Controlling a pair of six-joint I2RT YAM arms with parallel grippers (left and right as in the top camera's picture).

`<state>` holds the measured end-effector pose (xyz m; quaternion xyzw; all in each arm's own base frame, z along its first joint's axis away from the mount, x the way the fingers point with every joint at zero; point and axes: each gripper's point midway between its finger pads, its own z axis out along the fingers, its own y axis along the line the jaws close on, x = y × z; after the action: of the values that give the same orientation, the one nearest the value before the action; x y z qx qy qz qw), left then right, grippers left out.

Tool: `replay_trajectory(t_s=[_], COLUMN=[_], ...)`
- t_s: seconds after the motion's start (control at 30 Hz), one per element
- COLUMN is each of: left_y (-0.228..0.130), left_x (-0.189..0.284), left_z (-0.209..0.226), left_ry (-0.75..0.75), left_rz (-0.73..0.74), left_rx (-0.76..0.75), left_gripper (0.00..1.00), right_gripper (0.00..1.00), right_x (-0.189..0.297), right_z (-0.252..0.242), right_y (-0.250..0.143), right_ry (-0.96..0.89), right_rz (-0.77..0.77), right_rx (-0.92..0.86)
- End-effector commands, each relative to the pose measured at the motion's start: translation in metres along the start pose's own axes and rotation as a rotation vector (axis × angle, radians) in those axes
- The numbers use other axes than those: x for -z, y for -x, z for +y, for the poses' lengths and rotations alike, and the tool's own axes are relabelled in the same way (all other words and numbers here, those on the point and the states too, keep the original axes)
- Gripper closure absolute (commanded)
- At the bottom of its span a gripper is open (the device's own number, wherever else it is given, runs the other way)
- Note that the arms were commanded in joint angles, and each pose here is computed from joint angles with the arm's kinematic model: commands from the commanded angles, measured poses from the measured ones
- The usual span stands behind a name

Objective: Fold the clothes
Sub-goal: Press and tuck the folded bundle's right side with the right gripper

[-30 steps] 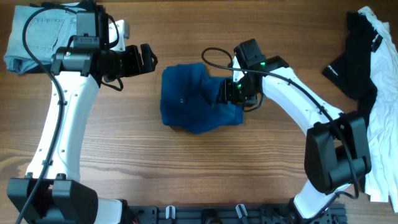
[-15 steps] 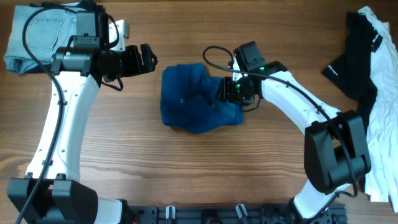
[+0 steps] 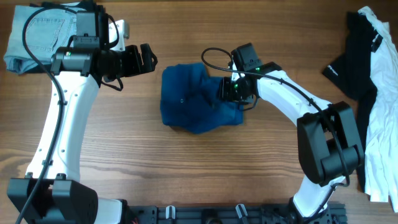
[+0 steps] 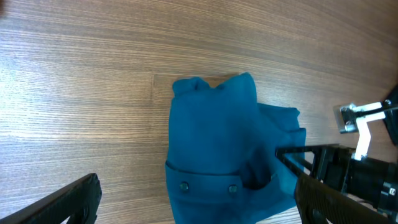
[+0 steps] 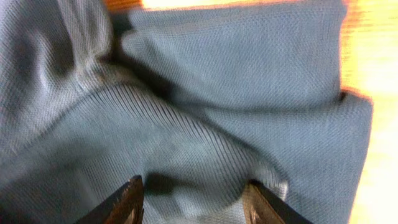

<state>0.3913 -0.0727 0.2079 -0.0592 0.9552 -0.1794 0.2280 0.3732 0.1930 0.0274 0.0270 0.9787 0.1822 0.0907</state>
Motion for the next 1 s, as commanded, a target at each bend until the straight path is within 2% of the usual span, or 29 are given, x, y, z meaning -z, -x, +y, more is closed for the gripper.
replay_trajectory(t_s=[0.0,0.07,0.2,0.37,0.43,0.67,0.97], left_y=[-0.003,-0.003,-0.003,-0.003,-0.003,-0.005,-0.005], left_x=[-0.005,-0.005,-0.005,-0.005,-0.005,-0.005,-0.005], left_z=[0.001,0.001,0.001,0.001,0.001,0.002,0.002], left_ry=[0.007,0.007,0.007,0.007,0.007,0.009,0.009], left_rz=[0.014,0.014,0.014,0.015,0.014,0.02,0.021], left_rx=[-0.004,-0.004,-0.004,-0.004,-0.004,-0.002,-0.002], left_gripper=[0.01,0.0,0.0,0.0,0.0,0.0,0.0], right_gripper=[0.5,0.55,0.73,0.84,0.96,0.96,0.96], right_x=[-0.009,-0.009,-0.009,-0.008,-0.007,0.008,0.072], right_z=[-0.004,-0.004,-0.005,-0.014,-0.019,-0.013,0.008], right_y=[0.004,0.005,0.008,0.019,0.024,0.041,0.051], right_ry=[-0.024,-0.023,-0.03,-0.088,-0.124,-0.104,0.062], right_rz=[-0.024,-0.027,-0.039,-0.097,-0.122,-0.143,-0.054], right_rx=[-0.021,-0.019,-0.017,0.013,0.04,0.098,0.181])
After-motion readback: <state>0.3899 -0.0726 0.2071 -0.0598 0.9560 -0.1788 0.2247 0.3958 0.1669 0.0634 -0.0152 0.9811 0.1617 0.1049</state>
